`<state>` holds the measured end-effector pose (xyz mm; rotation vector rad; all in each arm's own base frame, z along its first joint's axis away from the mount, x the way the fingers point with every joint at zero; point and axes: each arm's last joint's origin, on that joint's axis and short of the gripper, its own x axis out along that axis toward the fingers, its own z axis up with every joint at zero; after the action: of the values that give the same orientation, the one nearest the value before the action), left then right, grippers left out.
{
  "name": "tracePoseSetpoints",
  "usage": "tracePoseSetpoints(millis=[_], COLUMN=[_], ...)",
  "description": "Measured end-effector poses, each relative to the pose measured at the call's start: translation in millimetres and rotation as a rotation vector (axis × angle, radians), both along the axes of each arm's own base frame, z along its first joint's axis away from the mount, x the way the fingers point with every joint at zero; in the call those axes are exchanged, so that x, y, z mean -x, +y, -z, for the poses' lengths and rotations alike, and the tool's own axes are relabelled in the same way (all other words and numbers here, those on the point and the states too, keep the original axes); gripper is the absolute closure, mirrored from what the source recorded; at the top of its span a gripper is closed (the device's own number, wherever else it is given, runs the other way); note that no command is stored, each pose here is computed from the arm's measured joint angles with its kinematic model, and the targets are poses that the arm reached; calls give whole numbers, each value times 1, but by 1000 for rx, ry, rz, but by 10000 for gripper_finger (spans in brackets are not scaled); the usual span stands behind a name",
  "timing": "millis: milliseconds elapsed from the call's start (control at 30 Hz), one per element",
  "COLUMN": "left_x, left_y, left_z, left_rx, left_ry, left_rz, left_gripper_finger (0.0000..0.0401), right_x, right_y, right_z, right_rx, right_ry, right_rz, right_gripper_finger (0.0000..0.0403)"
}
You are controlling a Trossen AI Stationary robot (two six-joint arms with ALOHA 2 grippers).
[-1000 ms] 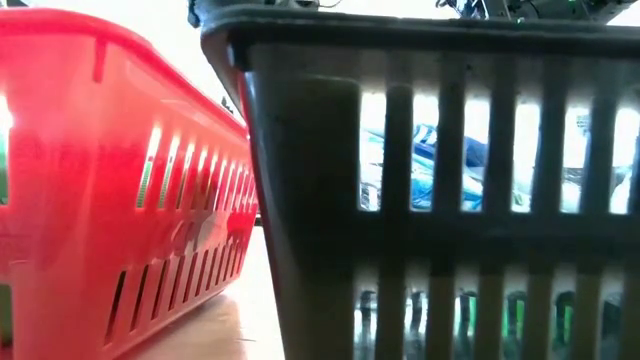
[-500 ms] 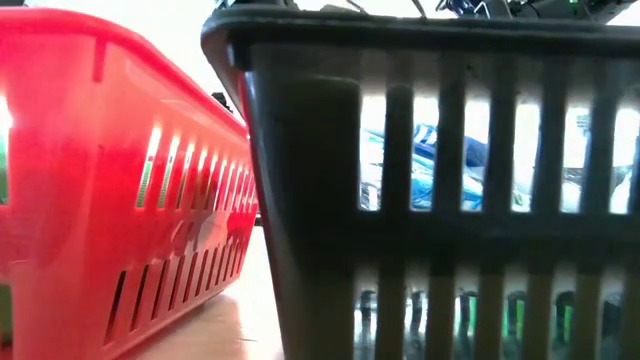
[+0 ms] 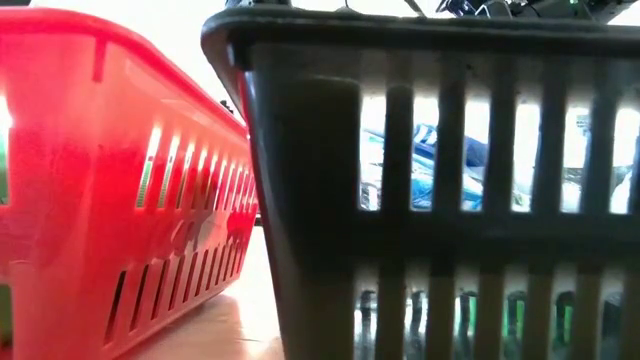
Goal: Pick & Place Travel size toiletries
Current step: Put the blue shaving cream into the top black bin
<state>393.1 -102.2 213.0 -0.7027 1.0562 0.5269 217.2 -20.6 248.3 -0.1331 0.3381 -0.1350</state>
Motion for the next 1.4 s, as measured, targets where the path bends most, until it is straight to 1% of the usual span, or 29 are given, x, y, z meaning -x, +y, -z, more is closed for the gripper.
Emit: tracePoseSetpoints(millis=[133,267,367,467,567,667,833,900,967,1033,1100,1200,1267,1400], left_x=[0,0,0,0,0,0,-4,-11,-12,-20,-18,-23,-20,-20], left_y=[-1,-1,-1,-1,-1,-4,-12,-17,-18,-21,-20,-21,-21,-21], left_z=[0,0,0,0,0,0,16,21,28,31,35,45,46,49], left_rx=[10,25,32,33,34,55,73,102,105,134,142,169,173,176], left_ry=[-1,-1,-3,-4,-5,-18,-2,-44,-24,-74,-42,-37,-2,8], left_rz=[-18,-50,-66,-67,-70,-104,-139,-128,-126,-125,-128,-142,-144,-127], left_gripper_finger=[221,166,137,119,113,112,111,111,111,111,111,111,111,111], right_x=[0,0,0,0,0,0,0,0,0,0,0,0,0,0], right_y=[0,0,0,0,0,0,0,0,0,0,0,0,0,0], right_z=[0,0,0,0,0,0,0,0,0,0,0,1,0,0], right_rx=[0,0,0,0,0,1,1,1,2,2,2,1,2,1], right_ry=[0,0,0,0,0,1,1,1,0,2,0,3,1,1], right_rz=[0,0,-1,-1,-2,-2,-3,-3,-3,-3,-3,-3,-3,-3], right_gripper_finger=[401,401,401,401,401,401,401,401,401,401,401,401,401,401])
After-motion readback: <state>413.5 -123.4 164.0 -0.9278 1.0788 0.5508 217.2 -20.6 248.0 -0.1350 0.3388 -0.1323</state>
